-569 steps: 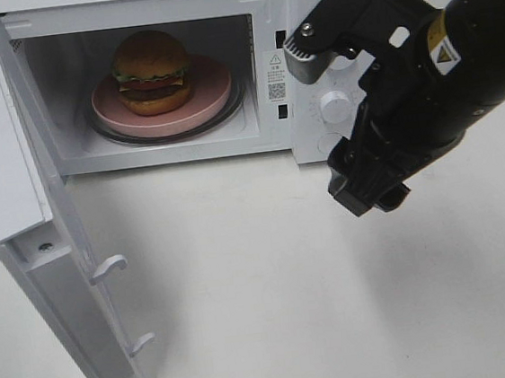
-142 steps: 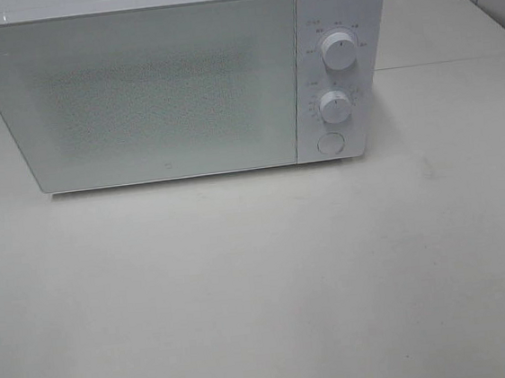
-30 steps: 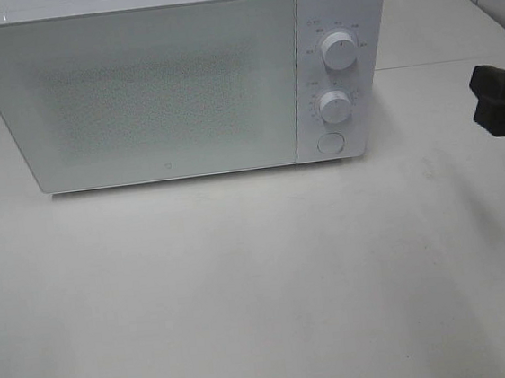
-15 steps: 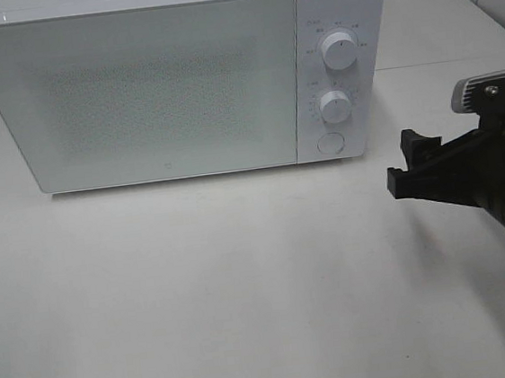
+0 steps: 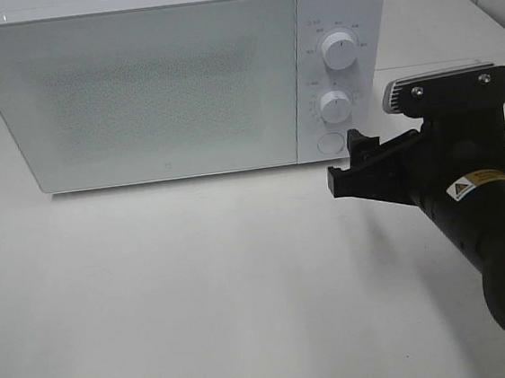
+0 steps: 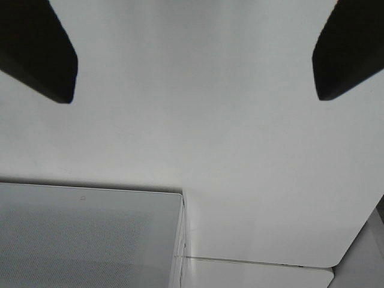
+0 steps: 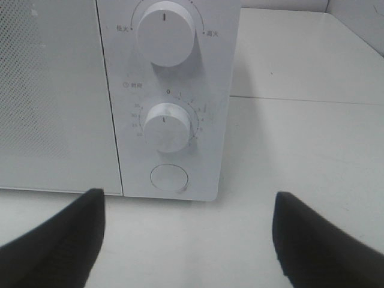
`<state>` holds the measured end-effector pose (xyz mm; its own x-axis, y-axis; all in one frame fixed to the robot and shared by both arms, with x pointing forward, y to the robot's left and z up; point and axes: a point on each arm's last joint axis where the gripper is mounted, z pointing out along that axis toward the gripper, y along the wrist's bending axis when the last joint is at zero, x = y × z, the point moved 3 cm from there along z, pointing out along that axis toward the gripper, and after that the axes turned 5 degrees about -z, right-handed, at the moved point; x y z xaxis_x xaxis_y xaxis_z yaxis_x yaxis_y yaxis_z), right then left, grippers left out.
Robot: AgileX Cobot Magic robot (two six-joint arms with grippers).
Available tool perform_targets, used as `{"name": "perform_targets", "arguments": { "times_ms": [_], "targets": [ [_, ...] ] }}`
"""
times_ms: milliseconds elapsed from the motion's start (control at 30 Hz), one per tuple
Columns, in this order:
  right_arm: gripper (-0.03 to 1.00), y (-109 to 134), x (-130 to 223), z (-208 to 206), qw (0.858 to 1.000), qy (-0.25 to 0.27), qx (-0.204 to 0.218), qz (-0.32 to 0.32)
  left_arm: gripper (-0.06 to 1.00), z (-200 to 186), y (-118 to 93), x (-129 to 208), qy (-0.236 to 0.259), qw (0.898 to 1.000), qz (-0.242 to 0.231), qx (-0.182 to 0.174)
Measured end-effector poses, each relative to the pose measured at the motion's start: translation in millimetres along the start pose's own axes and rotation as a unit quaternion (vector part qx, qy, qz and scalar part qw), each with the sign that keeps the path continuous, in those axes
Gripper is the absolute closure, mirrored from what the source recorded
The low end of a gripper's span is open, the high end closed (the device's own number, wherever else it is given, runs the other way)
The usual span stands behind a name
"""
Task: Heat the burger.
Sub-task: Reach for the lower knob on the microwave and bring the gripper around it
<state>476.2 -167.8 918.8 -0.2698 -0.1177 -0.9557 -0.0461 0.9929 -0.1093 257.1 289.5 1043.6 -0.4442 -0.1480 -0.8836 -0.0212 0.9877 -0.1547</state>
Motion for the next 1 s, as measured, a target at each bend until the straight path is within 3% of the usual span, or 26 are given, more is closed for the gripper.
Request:
{"name": "perform_targets", "arguments": {
  "times_ms": [500, 1000],
  "targets": [
    [0.22, 0.7, -8.2, 2.6, 1.000, -0.022, 0.010, 0.007, -0.04, 0.0, 0.0, 0.0, 0.000, 1.000, 0.000, 0.000],
    [0.22, 8.3, -6.5, 48.5, 0.999, -0.008, 0.039, -0.010, -0.04, 0.0, 0.0, 0.0, 0.000, 1.000, 0.000, 0.000]
  ]
}}
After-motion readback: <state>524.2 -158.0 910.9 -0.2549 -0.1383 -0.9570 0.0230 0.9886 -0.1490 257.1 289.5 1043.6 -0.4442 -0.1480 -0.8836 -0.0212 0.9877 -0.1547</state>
